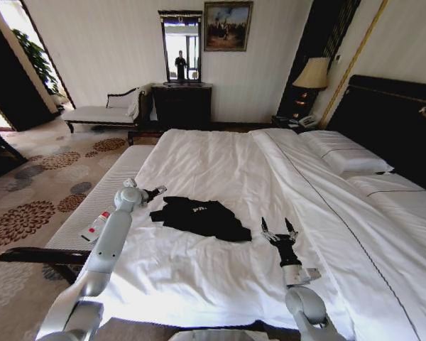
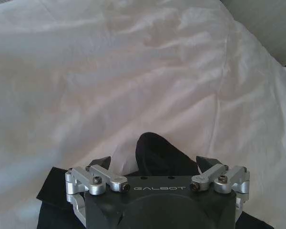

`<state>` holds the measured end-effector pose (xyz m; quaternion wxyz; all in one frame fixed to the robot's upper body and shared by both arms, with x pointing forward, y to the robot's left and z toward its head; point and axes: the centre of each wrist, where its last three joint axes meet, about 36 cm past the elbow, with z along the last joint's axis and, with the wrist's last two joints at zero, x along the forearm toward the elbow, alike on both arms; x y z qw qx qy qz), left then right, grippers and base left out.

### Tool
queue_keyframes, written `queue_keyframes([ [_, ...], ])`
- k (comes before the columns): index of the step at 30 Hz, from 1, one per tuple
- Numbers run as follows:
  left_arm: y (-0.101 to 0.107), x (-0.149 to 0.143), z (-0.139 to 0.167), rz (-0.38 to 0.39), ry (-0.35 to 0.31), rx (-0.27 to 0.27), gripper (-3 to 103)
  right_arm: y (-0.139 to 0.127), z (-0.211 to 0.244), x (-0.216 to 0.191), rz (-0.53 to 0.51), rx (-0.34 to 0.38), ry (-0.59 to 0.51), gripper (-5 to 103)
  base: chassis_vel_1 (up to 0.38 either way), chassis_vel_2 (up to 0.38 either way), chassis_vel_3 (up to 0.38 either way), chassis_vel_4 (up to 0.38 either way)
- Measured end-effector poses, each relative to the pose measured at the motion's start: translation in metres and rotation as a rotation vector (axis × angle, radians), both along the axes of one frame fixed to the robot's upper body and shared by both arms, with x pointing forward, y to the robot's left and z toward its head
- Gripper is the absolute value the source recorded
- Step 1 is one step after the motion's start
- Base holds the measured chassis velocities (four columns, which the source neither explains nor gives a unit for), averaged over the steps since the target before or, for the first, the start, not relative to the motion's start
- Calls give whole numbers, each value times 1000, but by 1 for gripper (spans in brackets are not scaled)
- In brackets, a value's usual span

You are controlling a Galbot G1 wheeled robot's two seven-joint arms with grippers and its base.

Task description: Fold the clothes on the bed.

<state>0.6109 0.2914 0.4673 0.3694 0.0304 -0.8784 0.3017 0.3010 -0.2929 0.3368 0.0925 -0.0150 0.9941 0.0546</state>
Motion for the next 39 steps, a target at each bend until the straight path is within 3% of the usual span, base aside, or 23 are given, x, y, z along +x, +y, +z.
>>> queue_keyframes([
  [5, -7, 8, -31, -6, 38, -22, 100, -1, -3, 2, 2, -5, 6, 100, 0, 0, 0, 0],
  [12, -2, 25, -36, 9, 45, -34, 102, 0, -5, 4, 7, -7, 8, 100, 0, 0, 0, 0],
  [20, 2, 39, -29, 31, 42, -45, 98, -1, -5, 6, 10, -9, 2, 100, 0, 0, 0, 0],
  [23, 4, 42, -30, 35, 44, -45, 86, -1, -4, 7, 10, -10, -1, 100, 0, 0, 0, 0],
  [25, 4, 42, -30, 34, 44, -43, 86, -1, -4, 7, 10, -10, -2, 100, 0, 0, 0, 0],
  [28, 4, 38, -35, 28, 43, -36, 70, -2, -3, 8, 9, -10, -7, 100, 0, 0, 0, 0],
  [29, 4, 38, -35, 28, 43, -36, 70, -2, -3, 8, 9, -10, -7, 100, 0, 0, 0, 0],
  [34, 6, 36, -36, 26, 41, -25, 48, -3, -2, 10, 5, -7, -14, 100, 0, 0, 0, 0],
  [37, 6, 36, -38, 26, 37, -11, 43, -3, -2, 10, 3, -6, -15, 100, 0, 0, 0, 0],
  [39, 5, 37, -40, 23, 37, 2, 32, -3, -1, 10, 2, -1, -17, 100, 0, 0, 0, 0],
])
